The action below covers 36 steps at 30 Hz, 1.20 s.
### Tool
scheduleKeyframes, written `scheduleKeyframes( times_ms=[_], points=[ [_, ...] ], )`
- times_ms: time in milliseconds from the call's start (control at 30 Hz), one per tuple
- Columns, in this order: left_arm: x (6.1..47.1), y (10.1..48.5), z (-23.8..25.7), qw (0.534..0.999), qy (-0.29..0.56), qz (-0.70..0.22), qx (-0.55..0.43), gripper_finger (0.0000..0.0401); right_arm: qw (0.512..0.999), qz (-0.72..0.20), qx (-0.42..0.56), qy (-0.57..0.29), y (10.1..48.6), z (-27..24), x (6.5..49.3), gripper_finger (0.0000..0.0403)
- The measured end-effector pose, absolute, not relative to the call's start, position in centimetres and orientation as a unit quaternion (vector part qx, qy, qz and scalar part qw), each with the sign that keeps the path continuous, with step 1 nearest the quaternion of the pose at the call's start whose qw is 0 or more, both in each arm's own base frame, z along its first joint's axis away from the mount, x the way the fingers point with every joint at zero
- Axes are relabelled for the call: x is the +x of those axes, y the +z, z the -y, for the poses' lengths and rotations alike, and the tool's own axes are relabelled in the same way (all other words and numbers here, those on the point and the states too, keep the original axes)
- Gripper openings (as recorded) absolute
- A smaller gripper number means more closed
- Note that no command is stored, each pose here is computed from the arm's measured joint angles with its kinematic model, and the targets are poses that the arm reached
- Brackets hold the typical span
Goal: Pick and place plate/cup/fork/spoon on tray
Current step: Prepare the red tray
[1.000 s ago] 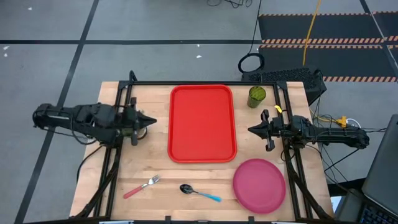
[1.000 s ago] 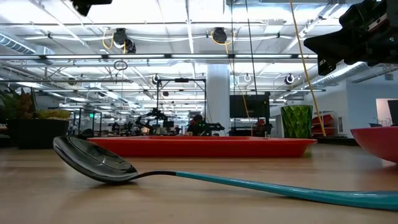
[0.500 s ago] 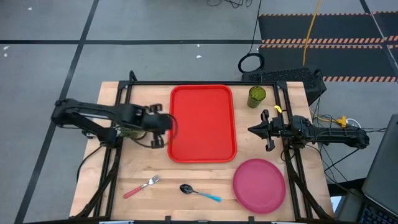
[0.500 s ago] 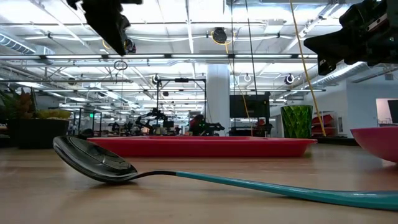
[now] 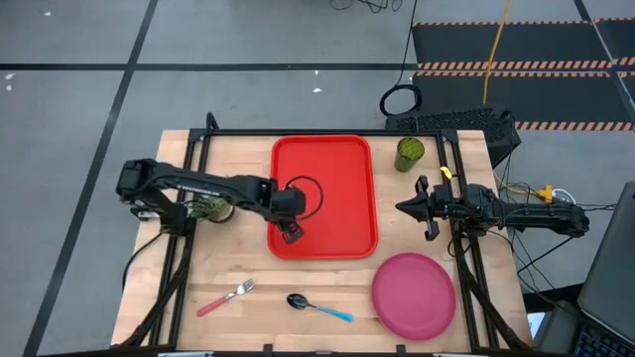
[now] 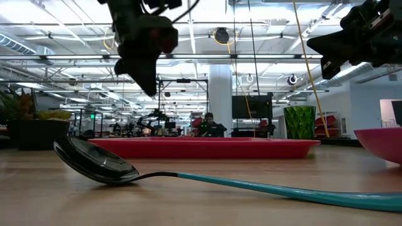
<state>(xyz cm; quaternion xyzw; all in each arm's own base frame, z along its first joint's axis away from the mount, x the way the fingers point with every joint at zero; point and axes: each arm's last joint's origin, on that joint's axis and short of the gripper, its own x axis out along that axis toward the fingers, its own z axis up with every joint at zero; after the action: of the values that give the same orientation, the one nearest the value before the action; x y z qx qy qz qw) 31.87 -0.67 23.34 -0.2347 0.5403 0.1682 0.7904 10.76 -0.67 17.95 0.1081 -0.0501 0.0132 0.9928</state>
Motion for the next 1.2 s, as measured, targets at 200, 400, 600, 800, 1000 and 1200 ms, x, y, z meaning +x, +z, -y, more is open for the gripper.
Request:
scheduleKeyframes(
  times_ms=[200,400,600,800,1000,1200],
  points=[
    [31.4,22.5,-0.5,0.761,0.189,-0.574,-0.236,0.0114,0.993,0.050,0.108,0.013,18.0,0.7,10.8,0.0000],
    [29.8,22.3,-3.7,0.705,0.322,-0.587,-0.234,0.0201,0.993,0.050,0.108,0.013,18.0,0.7,10.8,0.0000],
    [29.5,22.3,-6.6,0.680,0.371,-0.555,-0.304,0.0252,0.993,0.050,0.108,0.013,18.0,0.7,10.8,0.0000],
    [29.4,21.8,-8.2,0.663,0.380,-0.549,-0.338,0.0264,0.993,0.050,0.108,0.013,18.0,0.7,10.8,0.0000],
    [30.0,18.7,-9.4,0.617,0.402,-0.583,-0.342,0.0264,0.993,0.050,0.108,0.013,18.0,0.7,10.8,0.0000],
    [30.7,15.2,-9.8,0.585,0.380,-0.636,-0.330,0.0264,0.993,0.050,0.107,0.013,18.0,0.7,10.8,0.0000]
  ],
)
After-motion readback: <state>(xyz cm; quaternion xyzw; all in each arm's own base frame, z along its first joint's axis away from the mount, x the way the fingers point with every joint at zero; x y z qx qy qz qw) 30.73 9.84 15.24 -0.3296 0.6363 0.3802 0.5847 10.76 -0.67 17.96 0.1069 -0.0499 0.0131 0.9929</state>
